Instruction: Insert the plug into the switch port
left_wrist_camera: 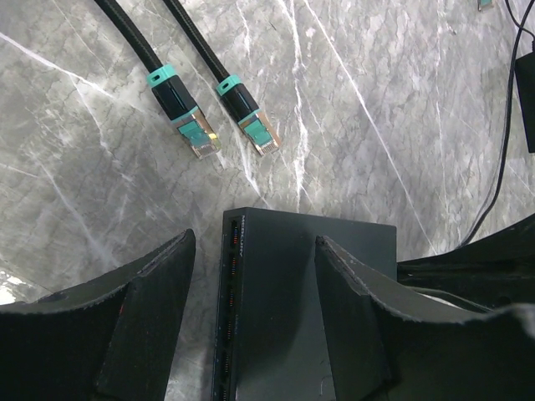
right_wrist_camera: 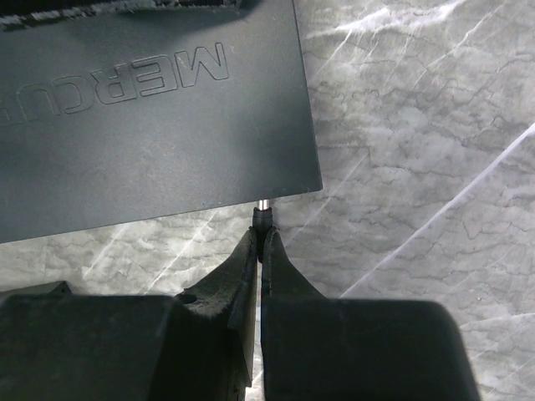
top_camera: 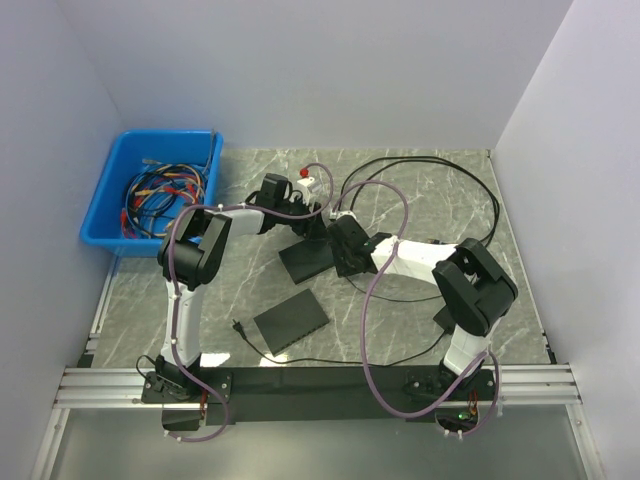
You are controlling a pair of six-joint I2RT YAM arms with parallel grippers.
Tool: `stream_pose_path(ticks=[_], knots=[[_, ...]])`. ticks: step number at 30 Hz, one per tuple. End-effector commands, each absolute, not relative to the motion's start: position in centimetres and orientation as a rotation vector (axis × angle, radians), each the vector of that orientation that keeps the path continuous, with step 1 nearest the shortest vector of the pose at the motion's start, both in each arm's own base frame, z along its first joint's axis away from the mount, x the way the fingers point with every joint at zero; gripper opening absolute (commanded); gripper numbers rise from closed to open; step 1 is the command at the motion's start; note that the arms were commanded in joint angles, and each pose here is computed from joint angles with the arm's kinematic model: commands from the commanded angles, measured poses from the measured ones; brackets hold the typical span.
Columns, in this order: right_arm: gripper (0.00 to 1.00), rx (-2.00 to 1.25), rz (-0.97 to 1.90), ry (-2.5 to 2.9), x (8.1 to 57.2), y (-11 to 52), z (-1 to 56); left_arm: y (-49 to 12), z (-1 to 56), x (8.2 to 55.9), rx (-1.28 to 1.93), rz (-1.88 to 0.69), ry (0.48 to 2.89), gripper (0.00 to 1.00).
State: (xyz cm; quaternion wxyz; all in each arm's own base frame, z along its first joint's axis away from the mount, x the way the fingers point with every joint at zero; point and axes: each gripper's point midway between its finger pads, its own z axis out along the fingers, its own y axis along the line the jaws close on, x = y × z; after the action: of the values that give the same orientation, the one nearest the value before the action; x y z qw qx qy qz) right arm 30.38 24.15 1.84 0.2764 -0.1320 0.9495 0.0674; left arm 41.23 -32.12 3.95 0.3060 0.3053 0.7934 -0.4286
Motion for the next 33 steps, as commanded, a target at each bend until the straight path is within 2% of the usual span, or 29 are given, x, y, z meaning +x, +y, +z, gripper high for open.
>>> stream_pose_path(ticks=[1,33], knots=[[0.00,-0.338,0.217,2.488,32.2,25.3,3.6,-32.4,3.1,40.5,0.835,-1.151,2.136,0.66],[0.00,-0.319,0.170,2.466,33.1,24.6,4.2,-33.1,2.2,40.0,0.872,-1.144,2.162,0.65]])
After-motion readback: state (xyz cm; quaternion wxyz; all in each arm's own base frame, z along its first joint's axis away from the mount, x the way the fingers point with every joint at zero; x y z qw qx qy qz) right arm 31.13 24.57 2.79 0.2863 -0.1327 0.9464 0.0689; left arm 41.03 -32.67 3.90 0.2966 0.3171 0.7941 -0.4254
